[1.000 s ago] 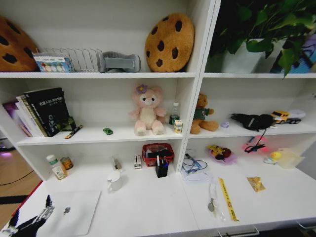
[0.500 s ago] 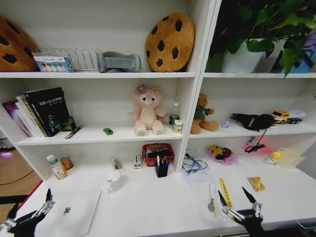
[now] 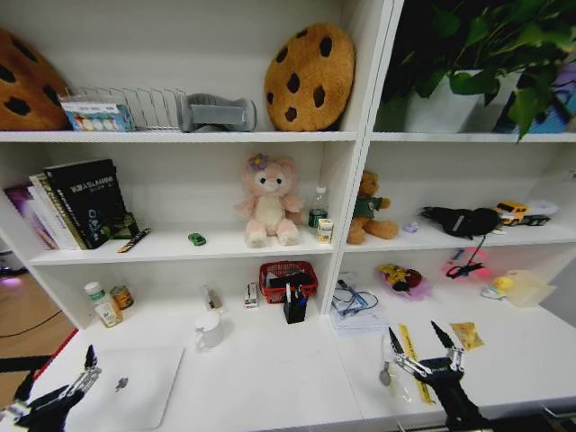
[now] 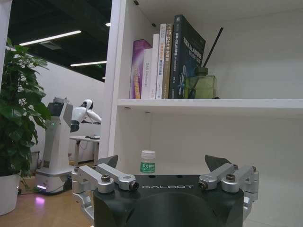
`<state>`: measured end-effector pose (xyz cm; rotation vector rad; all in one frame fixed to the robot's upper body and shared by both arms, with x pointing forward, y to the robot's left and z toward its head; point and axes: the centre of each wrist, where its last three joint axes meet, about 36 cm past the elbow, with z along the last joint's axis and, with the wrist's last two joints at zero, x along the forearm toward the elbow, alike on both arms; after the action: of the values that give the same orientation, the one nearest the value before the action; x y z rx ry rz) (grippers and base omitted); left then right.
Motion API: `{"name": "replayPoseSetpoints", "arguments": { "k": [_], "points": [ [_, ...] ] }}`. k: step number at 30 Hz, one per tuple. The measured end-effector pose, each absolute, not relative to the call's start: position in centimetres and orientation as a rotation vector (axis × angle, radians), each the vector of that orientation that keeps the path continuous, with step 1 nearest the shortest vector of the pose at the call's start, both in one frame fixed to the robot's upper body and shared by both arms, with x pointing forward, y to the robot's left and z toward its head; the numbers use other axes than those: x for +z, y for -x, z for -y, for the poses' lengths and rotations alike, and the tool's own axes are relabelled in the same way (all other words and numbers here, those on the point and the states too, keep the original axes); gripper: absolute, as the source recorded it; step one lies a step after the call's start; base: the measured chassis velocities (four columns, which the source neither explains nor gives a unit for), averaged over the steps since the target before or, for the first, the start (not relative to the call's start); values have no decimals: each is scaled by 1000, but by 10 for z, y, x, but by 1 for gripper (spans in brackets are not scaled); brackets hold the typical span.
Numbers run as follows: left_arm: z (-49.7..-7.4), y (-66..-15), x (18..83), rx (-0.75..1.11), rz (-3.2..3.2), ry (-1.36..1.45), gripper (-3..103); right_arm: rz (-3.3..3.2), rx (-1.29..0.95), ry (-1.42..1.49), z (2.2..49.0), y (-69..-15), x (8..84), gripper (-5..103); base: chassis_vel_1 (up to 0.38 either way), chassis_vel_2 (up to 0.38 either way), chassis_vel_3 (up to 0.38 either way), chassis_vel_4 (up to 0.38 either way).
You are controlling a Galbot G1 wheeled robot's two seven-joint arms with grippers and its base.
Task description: Organize the objects on the table.
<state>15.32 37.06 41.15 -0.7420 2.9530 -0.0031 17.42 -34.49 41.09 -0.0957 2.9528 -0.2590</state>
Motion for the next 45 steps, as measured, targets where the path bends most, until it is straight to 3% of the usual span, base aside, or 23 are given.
{"name": "replayPoseSetpoints", "arguments": {
  "k": [45],
  "points": [
    [-370, -155, 411, -12, -2956, 744, 100, -2939, -240, 82, 343, -178, 411, 100, -42, -42, 45, 44]
  ]
}}
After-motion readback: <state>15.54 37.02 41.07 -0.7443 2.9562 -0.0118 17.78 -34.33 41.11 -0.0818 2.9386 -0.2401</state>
